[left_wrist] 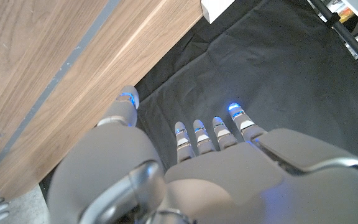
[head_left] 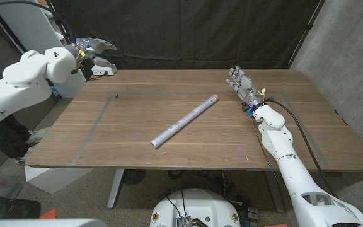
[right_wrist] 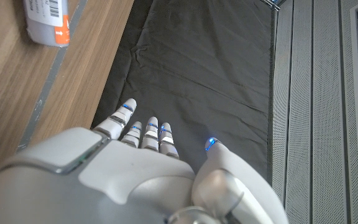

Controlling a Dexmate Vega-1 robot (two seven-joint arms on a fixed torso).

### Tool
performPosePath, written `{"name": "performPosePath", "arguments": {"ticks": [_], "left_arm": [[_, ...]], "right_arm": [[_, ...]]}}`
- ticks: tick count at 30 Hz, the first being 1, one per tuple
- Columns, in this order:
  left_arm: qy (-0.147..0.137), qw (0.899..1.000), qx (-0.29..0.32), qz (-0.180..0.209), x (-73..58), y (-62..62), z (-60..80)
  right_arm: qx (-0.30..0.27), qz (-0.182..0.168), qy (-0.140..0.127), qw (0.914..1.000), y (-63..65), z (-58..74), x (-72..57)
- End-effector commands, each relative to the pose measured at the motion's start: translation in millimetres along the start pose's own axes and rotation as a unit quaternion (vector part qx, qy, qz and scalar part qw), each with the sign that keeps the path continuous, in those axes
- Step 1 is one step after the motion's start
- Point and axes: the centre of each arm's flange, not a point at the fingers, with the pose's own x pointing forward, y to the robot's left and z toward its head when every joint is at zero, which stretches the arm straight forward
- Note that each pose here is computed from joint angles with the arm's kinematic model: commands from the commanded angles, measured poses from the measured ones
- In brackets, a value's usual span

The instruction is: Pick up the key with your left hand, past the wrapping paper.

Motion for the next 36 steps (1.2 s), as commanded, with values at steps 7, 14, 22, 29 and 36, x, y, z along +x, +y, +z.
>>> {"name": "performPosePath", "arguments": {"ticks": [7, 14, 22, 29, 36], "left_arm": [[0.002, 0.996, 0.079, -0.03, 17.0, -11.5, 1.7], [-0.001, 0.993, 0.109, -0.039, 22.7, -11.4, 6.2], [-0.009, 0.987, 0.154, -0.045, 28.9, -17.2, 14.9], [-0.012, 0.984, 0.168, -0.055, 34.5, -29.7, 16.9], [-0.016, 0.981, 0.183, -0.069, 37.6, -46.9, 17.8]], "right_arm": [[0.015, 0.013, -0.013, 0.9997, 10.6, 14.8, -3.6], [0.022, 0.017, -0.027, 0.9992, 11.0, 29.9, -6.9], [0.017, 0.018, -0.034, 0.9991, 7.9, 45.8, -9.2], [0.007, 0.02, -0.033, 0.9992, 4.8, 55.7, -7.6], [0.011, 0.018, -0.033, 0.9992, 3.3, 56.6, -5.8]]}}
